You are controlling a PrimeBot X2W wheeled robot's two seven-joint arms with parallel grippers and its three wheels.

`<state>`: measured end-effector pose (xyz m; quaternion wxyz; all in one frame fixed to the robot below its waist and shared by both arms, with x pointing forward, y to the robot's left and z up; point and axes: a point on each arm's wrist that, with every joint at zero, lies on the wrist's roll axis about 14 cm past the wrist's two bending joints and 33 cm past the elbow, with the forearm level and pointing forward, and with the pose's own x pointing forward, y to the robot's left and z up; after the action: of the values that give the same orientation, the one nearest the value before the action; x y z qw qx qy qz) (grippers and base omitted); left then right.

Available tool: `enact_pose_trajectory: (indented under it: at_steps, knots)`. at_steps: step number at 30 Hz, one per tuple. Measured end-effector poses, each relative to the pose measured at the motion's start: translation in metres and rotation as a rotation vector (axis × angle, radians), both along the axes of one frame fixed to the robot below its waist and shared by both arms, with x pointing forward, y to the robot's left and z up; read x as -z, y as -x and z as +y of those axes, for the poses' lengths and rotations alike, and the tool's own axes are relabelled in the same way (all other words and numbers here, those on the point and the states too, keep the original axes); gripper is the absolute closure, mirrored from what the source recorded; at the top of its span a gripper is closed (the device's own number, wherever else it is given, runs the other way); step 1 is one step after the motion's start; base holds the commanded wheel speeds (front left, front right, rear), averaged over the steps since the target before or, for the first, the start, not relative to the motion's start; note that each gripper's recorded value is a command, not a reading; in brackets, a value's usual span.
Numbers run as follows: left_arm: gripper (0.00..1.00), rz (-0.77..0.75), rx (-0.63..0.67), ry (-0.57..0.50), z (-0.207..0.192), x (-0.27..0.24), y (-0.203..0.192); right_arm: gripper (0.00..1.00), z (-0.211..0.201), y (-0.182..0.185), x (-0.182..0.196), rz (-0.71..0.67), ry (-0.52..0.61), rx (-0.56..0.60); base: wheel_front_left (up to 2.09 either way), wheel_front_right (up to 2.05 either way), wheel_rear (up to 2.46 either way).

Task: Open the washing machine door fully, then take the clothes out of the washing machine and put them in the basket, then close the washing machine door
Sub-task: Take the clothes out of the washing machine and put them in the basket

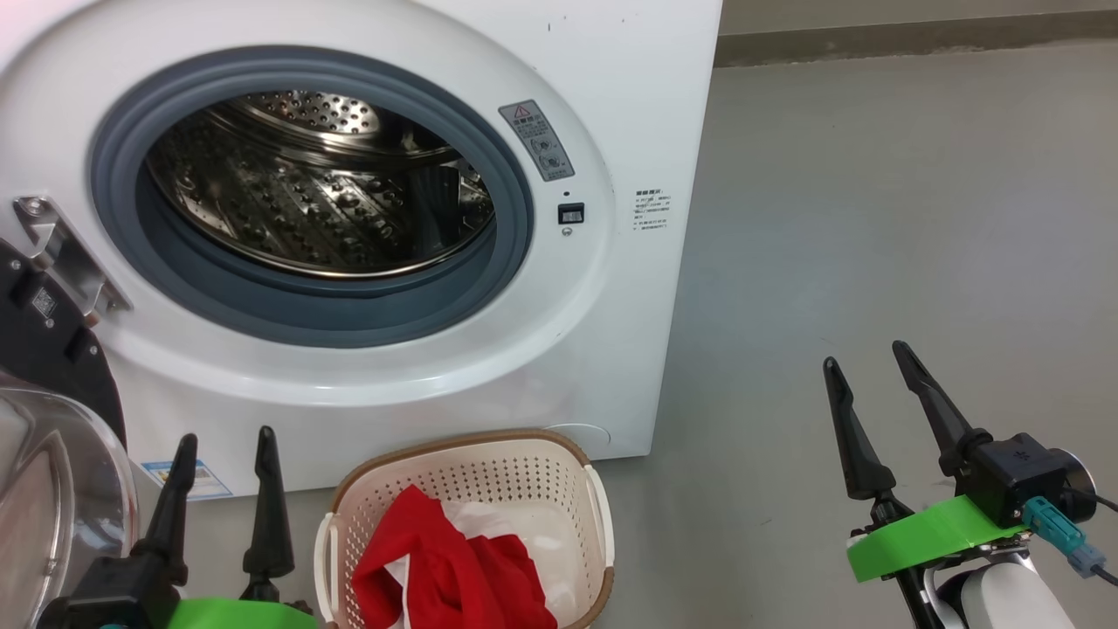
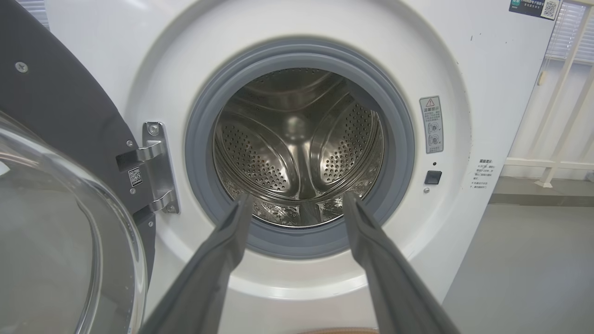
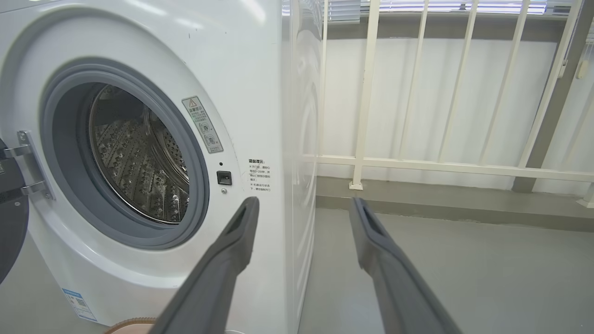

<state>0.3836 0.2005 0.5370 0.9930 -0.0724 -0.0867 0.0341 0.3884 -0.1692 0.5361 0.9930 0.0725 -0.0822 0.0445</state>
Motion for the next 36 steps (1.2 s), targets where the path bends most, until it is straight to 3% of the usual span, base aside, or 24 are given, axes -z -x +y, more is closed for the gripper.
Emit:
enact_pose_trajectory:
  at_steps: [36]
  knots:
    - [0.00,-0.004,-0.003,-0.011,0.0015,-0.0021,0.0011,0.00,-0.0005,0.0000,-0.0014,-0.004,0.000,0.002,0.00,0.00,0.00]
